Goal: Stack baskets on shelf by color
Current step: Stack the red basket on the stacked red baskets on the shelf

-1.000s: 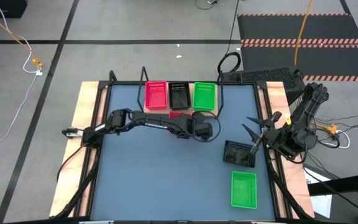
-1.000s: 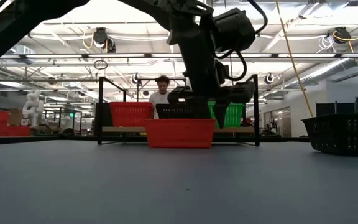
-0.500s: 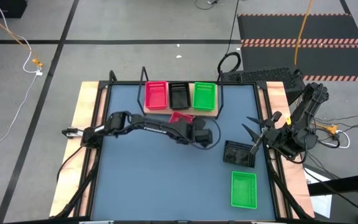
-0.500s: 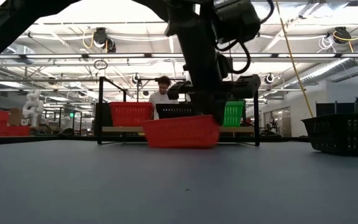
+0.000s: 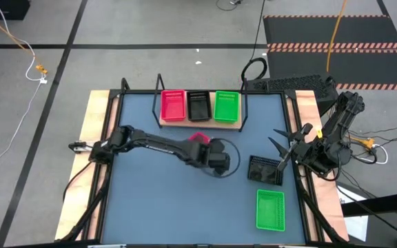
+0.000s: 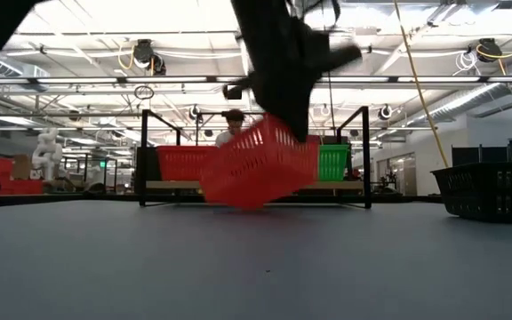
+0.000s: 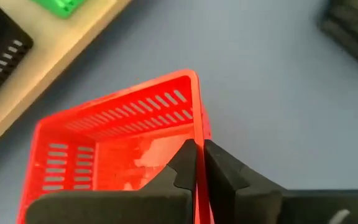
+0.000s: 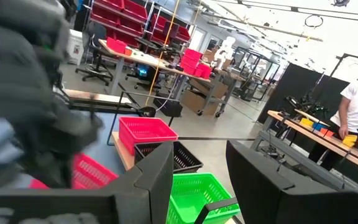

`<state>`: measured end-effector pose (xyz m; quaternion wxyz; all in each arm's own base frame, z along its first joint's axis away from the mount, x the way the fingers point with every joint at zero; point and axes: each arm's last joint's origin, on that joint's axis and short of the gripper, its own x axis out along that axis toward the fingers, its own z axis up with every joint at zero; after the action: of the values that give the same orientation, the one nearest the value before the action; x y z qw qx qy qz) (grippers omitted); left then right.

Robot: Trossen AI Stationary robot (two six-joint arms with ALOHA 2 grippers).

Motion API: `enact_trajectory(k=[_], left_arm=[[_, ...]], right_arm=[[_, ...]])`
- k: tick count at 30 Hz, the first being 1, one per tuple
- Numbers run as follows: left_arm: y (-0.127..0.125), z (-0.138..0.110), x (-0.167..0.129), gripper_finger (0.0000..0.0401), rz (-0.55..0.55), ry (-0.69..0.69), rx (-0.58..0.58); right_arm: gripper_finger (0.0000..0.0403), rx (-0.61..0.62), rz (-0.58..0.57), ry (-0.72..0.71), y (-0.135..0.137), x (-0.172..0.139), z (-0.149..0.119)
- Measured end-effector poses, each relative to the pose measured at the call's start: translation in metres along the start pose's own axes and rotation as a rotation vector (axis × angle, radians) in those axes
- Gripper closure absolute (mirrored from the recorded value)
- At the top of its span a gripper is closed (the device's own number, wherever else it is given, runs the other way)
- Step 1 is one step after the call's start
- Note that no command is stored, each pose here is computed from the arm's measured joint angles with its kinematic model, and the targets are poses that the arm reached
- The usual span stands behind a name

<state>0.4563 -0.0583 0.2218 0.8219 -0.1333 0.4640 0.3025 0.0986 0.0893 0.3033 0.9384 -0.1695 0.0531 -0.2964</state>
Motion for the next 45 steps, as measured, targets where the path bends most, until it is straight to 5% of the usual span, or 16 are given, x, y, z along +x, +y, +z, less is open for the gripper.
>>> enact_trajectory(k=[12,19,22,33,39,45], left_arm=[[0.002,-0.018,-0.097,0.0377,-0.218,0.055,0.410],[0.033,-0.026,-0.132,0.0391,-0.006,0.056,0.747],[0.051,-0.017,-0.140,0.0391,0.098,0.011,0.752],[0.130,0.042,-0.102,0.0388,0.314,0.055,0.737],[0.168,0.052,-0.071,0.0393,0.180,0.041,0.759],[0.201,0.032,-0.054,0.0383,0.142,0.013,0.788]], right_arm=[[0.0261,0.049,0.081,-0.056,0.000,0.000,0.005],[0.0261,0.006,0.124,-0.091,0.001,0.000,0.006],[0.0261,-0.024,0.118,-0.096,0.000,0.001,0.008],[0.0261,-0.116,0.016,-0.057,-0.004,0.014,0.007],[0.0261,-0.158,-0.008,-0.043,-0.004,0.017,0.005],[0.0261,-0.214,-0.015,-0.030,-0.002,0.019,0.002]])
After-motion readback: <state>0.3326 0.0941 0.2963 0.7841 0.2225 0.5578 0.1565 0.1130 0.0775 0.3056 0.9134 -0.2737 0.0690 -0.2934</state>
